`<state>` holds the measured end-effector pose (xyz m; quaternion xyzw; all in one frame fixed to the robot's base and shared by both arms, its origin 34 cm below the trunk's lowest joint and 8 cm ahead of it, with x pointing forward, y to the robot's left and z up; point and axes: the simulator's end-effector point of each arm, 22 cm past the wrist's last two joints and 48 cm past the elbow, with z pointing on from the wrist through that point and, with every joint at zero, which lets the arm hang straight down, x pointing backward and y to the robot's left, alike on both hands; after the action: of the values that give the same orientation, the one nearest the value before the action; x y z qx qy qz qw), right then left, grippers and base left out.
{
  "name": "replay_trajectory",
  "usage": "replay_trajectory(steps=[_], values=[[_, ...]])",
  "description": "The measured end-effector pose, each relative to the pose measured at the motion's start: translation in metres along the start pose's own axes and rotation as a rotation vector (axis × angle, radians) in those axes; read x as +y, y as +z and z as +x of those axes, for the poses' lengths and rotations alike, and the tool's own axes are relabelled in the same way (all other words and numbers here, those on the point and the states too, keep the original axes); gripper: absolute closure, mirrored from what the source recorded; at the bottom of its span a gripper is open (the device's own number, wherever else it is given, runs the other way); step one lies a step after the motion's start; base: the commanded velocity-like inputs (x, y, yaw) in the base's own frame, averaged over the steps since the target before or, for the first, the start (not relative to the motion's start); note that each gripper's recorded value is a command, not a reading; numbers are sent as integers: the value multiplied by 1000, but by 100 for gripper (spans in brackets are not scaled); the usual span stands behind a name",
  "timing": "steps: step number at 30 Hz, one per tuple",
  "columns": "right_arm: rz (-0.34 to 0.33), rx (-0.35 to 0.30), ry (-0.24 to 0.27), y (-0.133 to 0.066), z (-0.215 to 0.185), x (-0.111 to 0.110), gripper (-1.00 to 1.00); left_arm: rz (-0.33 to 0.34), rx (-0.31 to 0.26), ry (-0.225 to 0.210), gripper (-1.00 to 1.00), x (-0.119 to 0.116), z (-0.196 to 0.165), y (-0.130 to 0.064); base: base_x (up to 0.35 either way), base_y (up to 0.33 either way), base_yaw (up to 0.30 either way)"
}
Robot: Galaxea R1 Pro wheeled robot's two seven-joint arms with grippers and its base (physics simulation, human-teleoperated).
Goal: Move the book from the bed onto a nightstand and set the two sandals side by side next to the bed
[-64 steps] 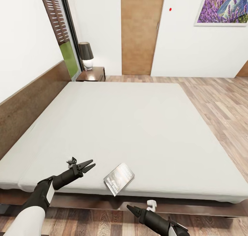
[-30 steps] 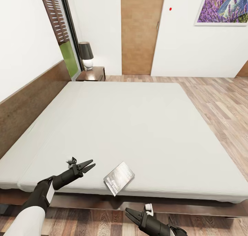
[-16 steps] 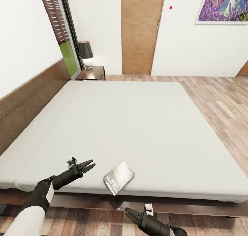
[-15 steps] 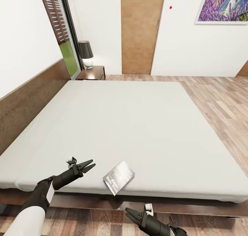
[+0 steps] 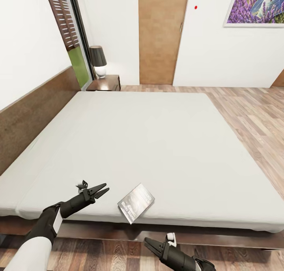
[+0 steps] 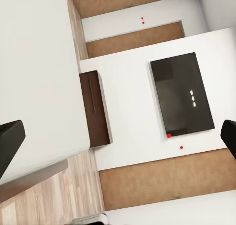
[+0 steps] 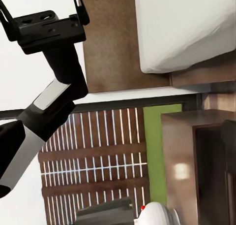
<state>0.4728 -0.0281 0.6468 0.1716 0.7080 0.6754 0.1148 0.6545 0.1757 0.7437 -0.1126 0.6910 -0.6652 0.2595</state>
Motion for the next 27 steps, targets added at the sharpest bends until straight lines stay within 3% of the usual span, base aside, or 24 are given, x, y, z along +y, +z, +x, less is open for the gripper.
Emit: replay_trajectory(steps=[6, 12, 16, 18, 20, 27], values=[[-1, -6, -21, -2, -7, 3, -100, -1, -1, 1, -100, 0, -1, -1, 0, 0, 0], [-10, -18, -84, -2, -24, 13, -100, -1, -1, 1, -100, 0, -1, -1, 0, 0, 0], [-37, -73, -92, -5, -41, 22, -100, -2, -1, 1, -100, 0, -1, -1, 0, 0, 0], [-53, -137, -91, -17, -60, 26, -100, -3, -1, 2, -100, 0, -1, -2, 0, 0, 0], [-60, -159, -91, -22, -67, 28, -100, -3, -1, 2, -100, 0, -2, -2, 0, 0, 0], [-65, -182, -91, -26, -74, 26, -100, -4, -2, 2, -100, 4, -1, -2, 0, 0, 0]])
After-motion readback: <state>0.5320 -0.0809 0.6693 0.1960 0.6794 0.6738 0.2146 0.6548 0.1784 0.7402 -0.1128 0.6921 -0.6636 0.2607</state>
